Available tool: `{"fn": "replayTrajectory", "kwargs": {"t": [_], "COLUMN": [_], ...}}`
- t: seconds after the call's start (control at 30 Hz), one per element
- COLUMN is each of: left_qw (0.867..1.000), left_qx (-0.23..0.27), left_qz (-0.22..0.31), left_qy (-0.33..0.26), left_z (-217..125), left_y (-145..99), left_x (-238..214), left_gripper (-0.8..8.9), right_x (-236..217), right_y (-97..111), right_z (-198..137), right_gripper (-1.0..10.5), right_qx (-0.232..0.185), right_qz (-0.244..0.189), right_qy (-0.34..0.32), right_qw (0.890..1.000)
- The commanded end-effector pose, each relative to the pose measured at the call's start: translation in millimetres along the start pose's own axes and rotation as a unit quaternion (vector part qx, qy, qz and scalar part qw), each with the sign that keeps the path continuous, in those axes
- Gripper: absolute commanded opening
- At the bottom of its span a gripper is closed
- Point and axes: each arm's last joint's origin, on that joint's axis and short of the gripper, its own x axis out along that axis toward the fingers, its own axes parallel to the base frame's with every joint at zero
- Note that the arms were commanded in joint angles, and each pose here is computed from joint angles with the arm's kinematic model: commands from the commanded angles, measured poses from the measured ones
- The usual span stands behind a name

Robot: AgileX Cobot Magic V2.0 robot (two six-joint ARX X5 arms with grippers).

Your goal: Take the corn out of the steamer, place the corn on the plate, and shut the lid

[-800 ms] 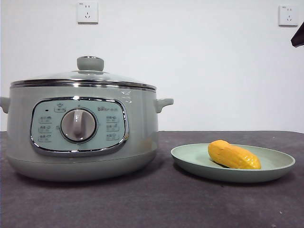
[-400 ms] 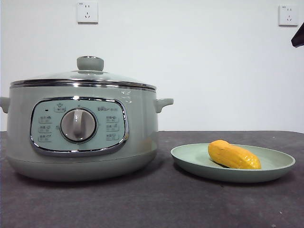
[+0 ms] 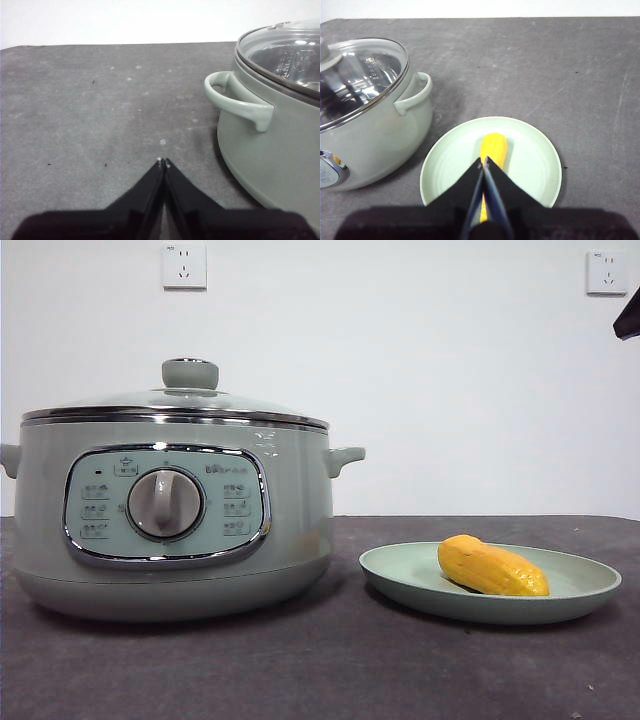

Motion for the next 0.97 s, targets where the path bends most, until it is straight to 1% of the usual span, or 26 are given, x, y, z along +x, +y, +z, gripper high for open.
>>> {"fn": "replayTrajectory", "kwargs": {"t": [0.03, 0.3, 0.33, 0.43, 0.53, 0.7, 0.83, 0.97], "left_qw": [1.0, 1.0, 1.0, 1.0, 1.0, 1.0, 1.0, 1.0], "left_qx": [-0.005, -0.005, -0.005, -0.005, -0.005, -0.005, -0.005, -0.005], "left_qz": [0.003, 0.003, 0.003, 0.003, 0.003, 0.003, 0.003, 0.003], "left_qy": [0.001, 0.001, 0.001, 0.001, 0.001, 0.001, 0.001, 0.001], "left_z": [-4, -4, -4, -4, -4, -4, -4, -4], "left_y": [0, 0, 0, 0, 0, 0, 0, 0], "left_x": [2, 2, 2, 2, 2, 2, 2, 2], "left_gripper": [-0.03, -0.03, -0.03, -0.03, -0.03, -0.03, -0.03, -0.03], "right_x": [1, 1, 0, -4, -6, -10, -9, -5], "right_y": [0, 0, 0, -4, -10, -25, -34, -40], "right_z": [-2, -3, -4, -8, -13, -31, -53, -74], "right_gripper": [0.0, 0.0, 0.0, 0.0, 0.0, 0.0, 0.0, 0.0], "right_qx": [0.005, 0.002, -0.011, -0.025, -0.035, -0.019, -0.017, -0.012], "right_qz": [-0.001, -0.003, -0.002, -0.013, -0.016, -0.022, -0.058, -0.084], "right_qy": [0.001, 0.01, 0.013, 0.016, -0.012, -0.085, -0.122, -0.128], "right_qw": [1.0, 1.0, 1.0, 0.999, 0.999, 0.996, 0.991, 0.988]}}
